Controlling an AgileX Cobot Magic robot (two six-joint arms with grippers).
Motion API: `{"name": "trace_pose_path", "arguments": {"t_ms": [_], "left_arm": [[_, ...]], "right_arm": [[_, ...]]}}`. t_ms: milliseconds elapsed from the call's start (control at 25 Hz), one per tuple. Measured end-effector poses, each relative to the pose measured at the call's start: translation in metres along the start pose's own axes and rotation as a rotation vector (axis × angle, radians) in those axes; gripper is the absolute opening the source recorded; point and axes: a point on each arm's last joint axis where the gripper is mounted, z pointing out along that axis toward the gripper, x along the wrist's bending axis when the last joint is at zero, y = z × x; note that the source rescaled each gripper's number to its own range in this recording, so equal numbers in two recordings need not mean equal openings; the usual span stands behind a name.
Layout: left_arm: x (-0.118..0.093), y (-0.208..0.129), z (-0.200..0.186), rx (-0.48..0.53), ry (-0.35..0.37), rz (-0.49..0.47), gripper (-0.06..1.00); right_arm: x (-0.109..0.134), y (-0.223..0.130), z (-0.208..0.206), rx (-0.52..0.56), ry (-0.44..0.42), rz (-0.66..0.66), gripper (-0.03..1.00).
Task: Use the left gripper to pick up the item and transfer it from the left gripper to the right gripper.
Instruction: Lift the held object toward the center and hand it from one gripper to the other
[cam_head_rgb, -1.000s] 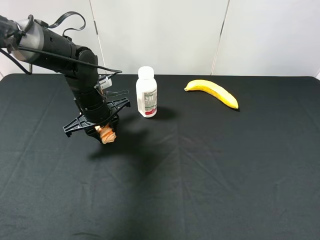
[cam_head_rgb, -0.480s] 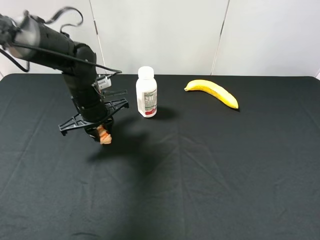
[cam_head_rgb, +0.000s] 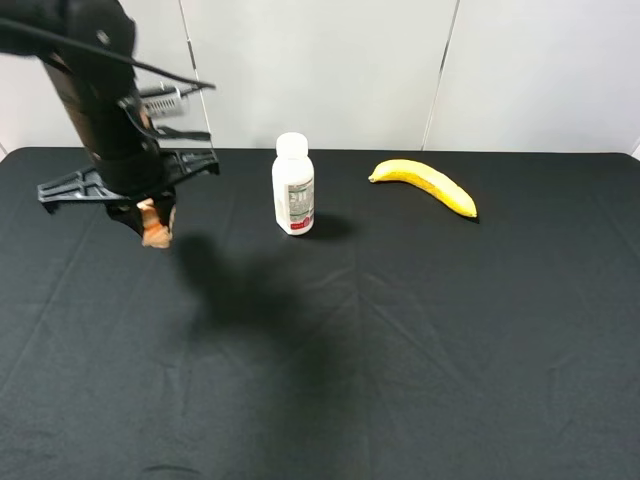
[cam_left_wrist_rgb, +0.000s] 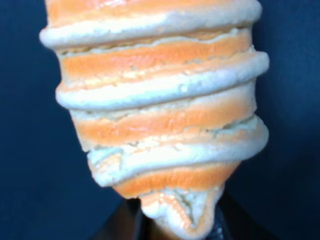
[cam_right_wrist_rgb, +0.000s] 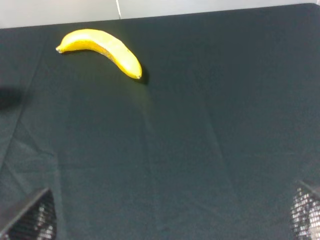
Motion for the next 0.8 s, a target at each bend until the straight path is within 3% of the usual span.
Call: {"name": "trace_pose_path", "arguments": {"t_ms": [240,480,600,800], "left_arm": [[0.008,-0.007,-0.037,-0.058,-0.064,0.137,0.05],[0.008,-0.021,-0.058,-0.088,-0.112,0.427,0.05],[0.005,-0.032,-0.060,-0.021,-0.150,0.624,0.05],[0.002,-0.037,-0.061,0.005,-0.211,0.783,0.05]], "right_arm": [[0.000,0.000,0.000,0.000,0.000,0.000,1.00],[0.000,0.000,0.000,0.000,0.000,0.000,1.00],[0.000,0.000,0.000,0.000,0.001,0.001,1.00],[0.000,0.000,0.000,0.000,0.003,0.002,1.00]]}}
